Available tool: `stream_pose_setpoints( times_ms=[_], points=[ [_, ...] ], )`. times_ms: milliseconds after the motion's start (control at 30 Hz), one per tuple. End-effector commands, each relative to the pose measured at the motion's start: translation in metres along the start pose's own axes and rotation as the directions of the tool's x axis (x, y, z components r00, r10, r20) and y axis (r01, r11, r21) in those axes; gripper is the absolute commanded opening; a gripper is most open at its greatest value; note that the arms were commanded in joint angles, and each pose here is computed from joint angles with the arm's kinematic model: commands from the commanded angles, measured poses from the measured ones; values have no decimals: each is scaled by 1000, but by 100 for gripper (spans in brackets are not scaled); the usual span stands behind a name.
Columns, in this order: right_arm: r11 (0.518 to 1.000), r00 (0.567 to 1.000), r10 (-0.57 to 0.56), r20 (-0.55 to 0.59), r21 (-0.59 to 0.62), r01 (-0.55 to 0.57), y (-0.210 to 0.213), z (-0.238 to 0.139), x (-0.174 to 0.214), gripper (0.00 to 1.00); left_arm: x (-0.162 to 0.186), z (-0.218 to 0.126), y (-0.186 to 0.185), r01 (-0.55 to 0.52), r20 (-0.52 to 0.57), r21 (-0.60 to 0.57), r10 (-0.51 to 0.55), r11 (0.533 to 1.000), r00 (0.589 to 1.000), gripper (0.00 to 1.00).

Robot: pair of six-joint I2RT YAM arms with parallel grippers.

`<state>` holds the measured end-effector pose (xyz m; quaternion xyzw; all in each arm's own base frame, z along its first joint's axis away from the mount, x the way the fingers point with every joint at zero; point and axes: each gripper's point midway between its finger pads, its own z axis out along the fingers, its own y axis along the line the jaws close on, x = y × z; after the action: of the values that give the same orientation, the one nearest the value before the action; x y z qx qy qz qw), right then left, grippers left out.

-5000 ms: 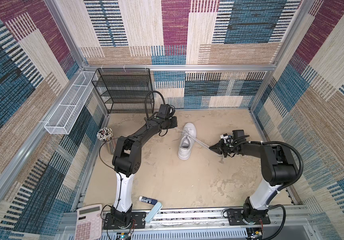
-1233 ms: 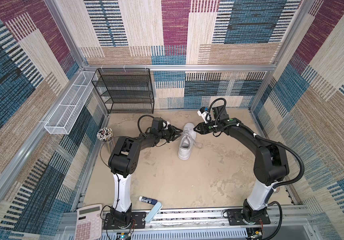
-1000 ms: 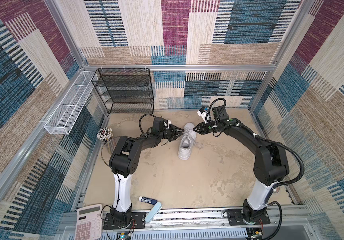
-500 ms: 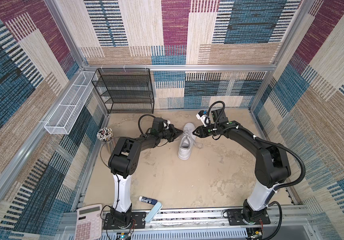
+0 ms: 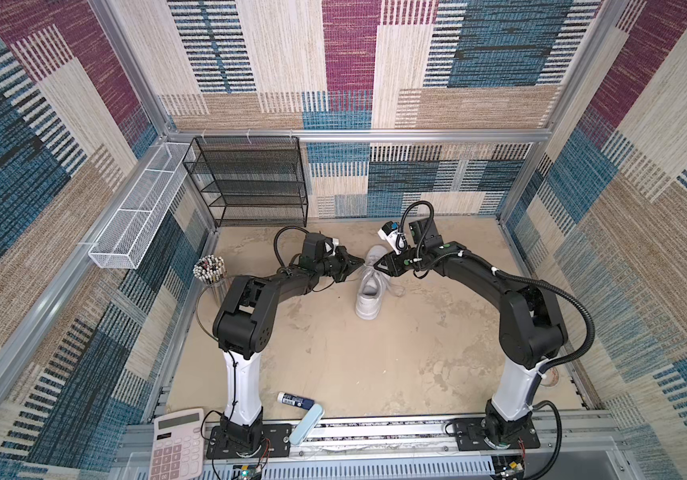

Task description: Tie the shoes

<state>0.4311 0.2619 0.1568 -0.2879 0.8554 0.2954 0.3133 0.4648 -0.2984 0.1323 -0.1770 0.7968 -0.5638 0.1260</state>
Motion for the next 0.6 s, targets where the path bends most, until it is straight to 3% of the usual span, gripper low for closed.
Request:
stream_pose_setpoints(
  times_ms=[0,567],
  points=[
    [999,999,-45,22,17,44,-3,4,-9,35,-1,-2,-6,-23,6,12,23,1000,1000,3],
    [1000,999,3,-33,10,-3,-8,23,13,19,-5,-13,-7,-37,20,2,37,999,999,0]
  ],
)
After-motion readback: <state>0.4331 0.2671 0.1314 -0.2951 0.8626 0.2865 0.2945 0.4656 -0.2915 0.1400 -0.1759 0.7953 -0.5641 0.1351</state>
